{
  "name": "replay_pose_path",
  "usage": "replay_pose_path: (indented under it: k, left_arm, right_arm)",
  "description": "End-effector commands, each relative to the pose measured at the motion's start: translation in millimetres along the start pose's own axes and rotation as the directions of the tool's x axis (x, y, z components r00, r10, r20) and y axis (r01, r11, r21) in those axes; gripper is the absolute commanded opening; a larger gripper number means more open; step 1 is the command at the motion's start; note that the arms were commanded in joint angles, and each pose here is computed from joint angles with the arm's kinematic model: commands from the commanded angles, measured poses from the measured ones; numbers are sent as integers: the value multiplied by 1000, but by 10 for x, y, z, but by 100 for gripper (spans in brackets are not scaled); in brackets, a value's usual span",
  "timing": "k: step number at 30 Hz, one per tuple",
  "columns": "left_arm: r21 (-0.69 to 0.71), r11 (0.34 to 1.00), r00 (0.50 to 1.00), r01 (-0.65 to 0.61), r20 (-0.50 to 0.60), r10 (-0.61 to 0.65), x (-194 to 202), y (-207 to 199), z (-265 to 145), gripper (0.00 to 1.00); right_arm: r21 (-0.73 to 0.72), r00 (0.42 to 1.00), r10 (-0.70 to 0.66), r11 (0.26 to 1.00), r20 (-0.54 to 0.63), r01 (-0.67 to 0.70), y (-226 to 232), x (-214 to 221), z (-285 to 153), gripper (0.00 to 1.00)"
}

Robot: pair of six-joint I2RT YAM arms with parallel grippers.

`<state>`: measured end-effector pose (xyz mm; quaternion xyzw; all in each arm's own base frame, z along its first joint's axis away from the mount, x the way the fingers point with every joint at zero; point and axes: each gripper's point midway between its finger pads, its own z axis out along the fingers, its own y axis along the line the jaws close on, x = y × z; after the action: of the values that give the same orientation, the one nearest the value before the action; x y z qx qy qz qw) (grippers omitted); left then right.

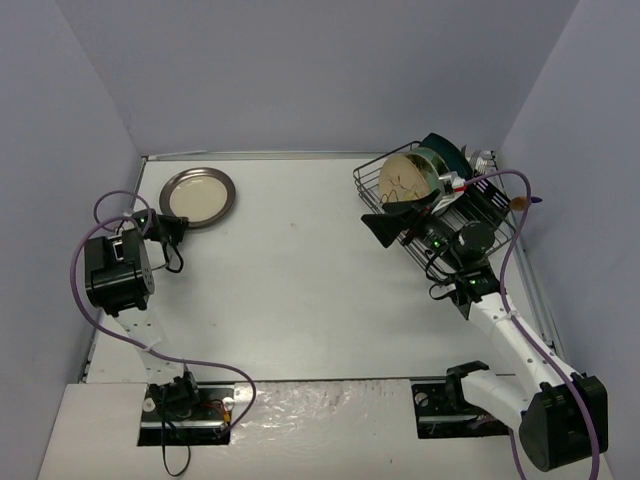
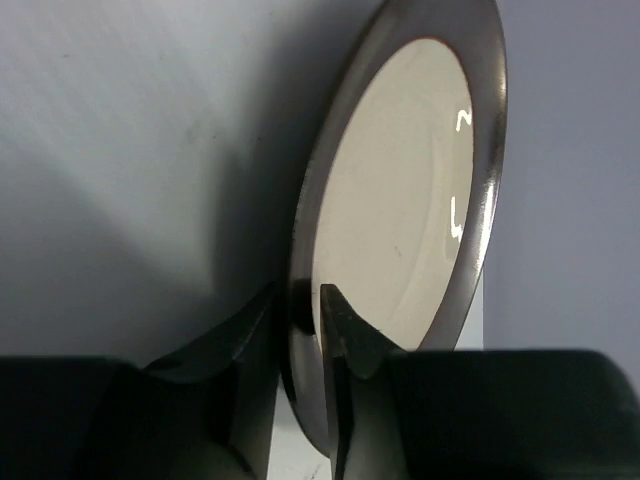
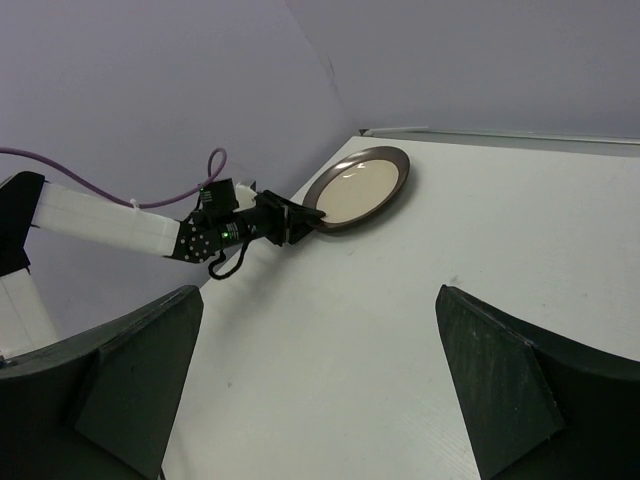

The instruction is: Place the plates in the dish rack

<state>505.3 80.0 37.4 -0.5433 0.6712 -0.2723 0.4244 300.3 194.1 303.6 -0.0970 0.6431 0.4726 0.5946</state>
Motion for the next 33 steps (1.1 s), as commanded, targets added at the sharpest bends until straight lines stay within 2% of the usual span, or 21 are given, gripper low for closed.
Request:
replay_pose_path:
  k: [1,3,8,15,19,24,28,33]
  left_arm:
    - [-31,999,1000,-25,-2,25,5,83,-40,5]
    - [-19,999,1000,-30,-2,30,1,35,-92,1]
    - [42,998,999,-46,-8,47,9,-194,-310,0]
    - [192,973,990,-129,-35,138,107,-846,-929,0]
    - [301,935,974,-189,-66,218,317,-1209,-1419,0]
    - [414,879,942,-236,-126,312,677,-1427,-1999,0]
    - [491,829,909,-268,-157,387,946,-1517,-2463,0]
    - [562,786,899,-258,-159,408,1073,-1581,-2954,0]
  right_arm:
    - [-85,993,-90,992,75,96,259,-294,41,100]
    - [-82,994,-89,992,70,95,250,-280,45,100]
    - [-68,995,-80,994,53,83,228,-253,67,100]
    - [-16,1000,11,1000,1,-11,146,-143,175,100]
    - [9,997,80,997,-15,-80,139,-48,246,100]
    - [24,990,129,991,-54,-128,181,122,360,100]
    - [45,979,174,984,-110,-170,201,382,495,100]
    - [61,965,201,979,-168,-193,193,637,676,100]
